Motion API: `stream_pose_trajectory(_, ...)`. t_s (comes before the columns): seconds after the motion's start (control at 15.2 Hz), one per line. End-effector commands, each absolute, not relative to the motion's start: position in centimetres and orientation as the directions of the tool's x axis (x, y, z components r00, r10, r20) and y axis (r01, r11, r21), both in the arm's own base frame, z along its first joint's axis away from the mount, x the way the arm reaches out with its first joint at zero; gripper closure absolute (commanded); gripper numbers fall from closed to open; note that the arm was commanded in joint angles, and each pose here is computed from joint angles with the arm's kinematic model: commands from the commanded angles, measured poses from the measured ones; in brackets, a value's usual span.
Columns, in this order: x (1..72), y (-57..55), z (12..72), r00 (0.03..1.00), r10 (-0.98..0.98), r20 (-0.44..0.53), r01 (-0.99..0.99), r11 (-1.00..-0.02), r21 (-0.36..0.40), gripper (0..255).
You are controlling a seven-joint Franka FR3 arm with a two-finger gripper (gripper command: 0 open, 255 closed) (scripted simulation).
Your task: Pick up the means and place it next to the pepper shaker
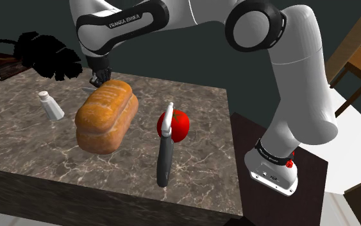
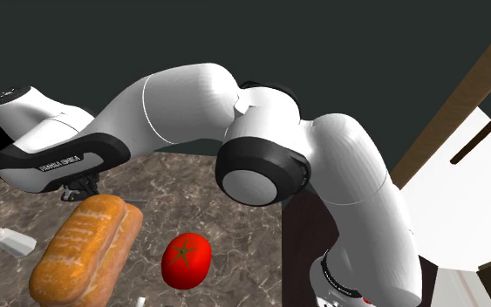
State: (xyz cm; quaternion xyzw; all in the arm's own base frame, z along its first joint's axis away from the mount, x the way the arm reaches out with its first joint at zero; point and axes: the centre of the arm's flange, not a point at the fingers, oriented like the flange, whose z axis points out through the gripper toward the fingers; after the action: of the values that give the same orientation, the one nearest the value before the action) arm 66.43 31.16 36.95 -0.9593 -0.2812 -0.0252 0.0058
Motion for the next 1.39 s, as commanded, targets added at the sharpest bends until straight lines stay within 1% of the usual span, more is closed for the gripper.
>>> stream_pose_trajectory(0.0,66.5,31.2,36.9,0.841,0.539,0.052,0.54,-0.842,0.003,255)
stream_pose_trajectory(0.2,66.5,31.2,36.9,0.841,0.539,0.052,0.54,-0.842,0.003,255)
stream_pose_trajectory(0.26,66.5,31.2,36.9,0.841,0.539,0.052,0.54,-0.842,0.003,0)
stream_pose_trajectory(0.59,66.5,31.2,36.9,0.841,0.539,0.052,0.54,-0.842,0.003,0)
stream_pose_trajectory(0.86,66.2,31.0,41.9,0.841,0.539,0.052,0.54,-0.842,0.003,0)
stream_pose_trajectory(1.32,66.2,31.0,41.9,0.841,0.539,0.052,0.54,-0.842,0.003,0)
